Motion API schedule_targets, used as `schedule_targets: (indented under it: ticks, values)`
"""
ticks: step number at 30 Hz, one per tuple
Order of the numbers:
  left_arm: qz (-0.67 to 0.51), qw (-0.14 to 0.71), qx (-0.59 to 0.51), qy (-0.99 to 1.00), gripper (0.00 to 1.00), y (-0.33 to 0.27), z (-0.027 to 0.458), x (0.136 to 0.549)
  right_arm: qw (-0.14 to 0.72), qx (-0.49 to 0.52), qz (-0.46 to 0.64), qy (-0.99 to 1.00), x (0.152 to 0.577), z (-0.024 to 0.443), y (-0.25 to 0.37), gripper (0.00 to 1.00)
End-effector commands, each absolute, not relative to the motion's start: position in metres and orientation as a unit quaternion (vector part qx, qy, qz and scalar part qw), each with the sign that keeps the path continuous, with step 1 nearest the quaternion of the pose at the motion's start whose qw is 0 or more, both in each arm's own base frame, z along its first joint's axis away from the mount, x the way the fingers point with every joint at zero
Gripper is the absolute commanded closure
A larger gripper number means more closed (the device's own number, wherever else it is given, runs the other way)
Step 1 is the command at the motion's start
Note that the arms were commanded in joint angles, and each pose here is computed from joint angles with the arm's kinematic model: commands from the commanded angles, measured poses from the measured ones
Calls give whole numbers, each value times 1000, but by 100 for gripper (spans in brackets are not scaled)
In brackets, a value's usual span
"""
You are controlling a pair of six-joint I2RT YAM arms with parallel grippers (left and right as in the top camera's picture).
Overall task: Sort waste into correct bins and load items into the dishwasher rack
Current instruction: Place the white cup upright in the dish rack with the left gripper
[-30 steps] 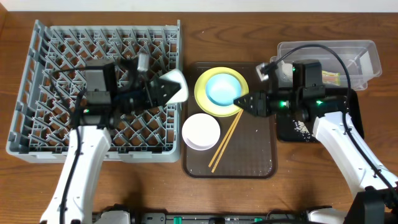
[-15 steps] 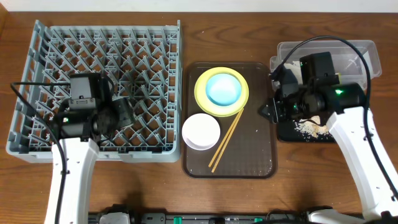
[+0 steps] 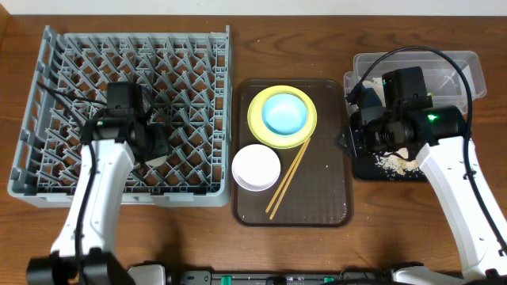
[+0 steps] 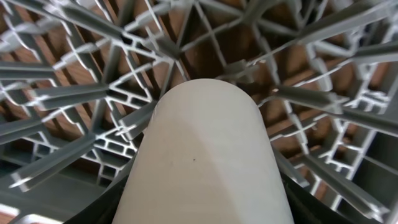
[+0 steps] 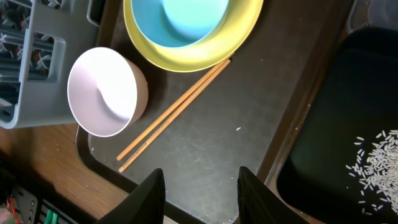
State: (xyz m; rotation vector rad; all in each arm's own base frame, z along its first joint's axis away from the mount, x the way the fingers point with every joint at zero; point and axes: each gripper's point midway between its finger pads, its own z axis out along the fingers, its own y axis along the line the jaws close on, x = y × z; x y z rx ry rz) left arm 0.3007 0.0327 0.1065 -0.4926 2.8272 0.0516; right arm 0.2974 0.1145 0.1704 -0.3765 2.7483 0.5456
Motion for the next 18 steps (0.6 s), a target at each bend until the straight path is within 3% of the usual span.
schedule_targets:
  ticks: [1, 5, 11, 18]
  values:
    - [12, 118, -163, 979, 49, 31, 98, 305, 169, -138, 189, 958, 301, 177, 114, 64]
    - [12, 91, -163, 982, 40, 30, 82, 303, 169, -138, 189, 958, 300, 177, 114, 63]
    - [13, 81, -163, 983, 12, 30, 79, 301, 168, -139, 192, 957, 300, 178, 115, 58]
    - [10, 123, -163, 979, 9, 31, 101, 305, 169, -139, 192, 957, 300, 178, 115, 54]
